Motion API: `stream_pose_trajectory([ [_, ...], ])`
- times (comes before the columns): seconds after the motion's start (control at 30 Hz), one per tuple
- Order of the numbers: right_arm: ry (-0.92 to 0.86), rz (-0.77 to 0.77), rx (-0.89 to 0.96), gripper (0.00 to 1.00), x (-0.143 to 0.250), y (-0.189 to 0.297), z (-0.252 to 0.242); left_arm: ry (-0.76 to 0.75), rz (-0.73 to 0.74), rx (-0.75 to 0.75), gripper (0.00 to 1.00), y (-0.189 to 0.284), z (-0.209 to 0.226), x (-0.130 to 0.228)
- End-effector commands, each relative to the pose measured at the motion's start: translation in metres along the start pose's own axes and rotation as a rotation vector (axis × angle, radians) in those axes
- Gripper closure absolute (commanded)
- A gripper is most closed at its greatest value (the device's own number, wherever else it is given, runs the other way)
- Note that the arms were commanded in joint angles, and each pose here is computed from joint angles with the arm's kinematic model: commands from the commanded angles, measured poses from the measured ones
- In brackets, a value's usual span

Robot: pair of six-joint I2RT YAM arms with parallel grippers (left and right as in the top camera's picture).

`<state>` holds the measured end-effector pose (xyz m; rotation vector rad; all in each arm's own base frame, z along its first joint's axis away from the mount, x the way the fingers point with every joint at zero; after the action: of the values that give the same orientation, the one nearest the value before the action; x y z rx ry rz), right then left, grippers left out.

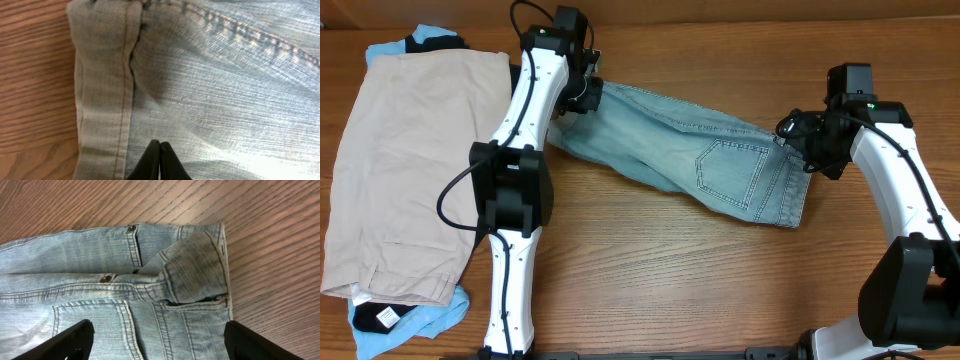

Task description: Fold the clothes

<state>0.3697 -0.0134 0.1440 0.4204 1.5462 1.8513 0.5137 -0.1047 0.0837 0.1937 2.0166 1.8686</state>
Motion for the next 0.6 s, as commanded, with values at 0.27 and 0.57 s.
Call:
stream_pose_trajectory([
  [0.27, -0.021, 0.021, -0.028, 0.20, 0.002, 0.002, 0.001, -0.001, 0.072, -0.021, 0.96, -0.049, 0.010, 0.008],
  [0.57, 0.104, 0.109, -0.292, 0.18, -0.003, 0.010, 0.015, 0.012, 0.076, -0.022, 0.96, -0.048, 0.017, 0.010],
])
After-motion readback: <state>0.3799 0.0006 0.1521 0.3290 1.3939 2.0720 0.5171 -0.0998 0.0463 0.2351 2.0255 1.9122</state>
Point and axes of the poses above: each gripper's point midway between its finger pads, its own y axis back along the fingers, its own z axis along the line the jaws close on, x = y × z, the point moved 4 cm from there along y, back along the fingers, and after that the axes turned 9 degrees about -y, right-handed, at the moved point
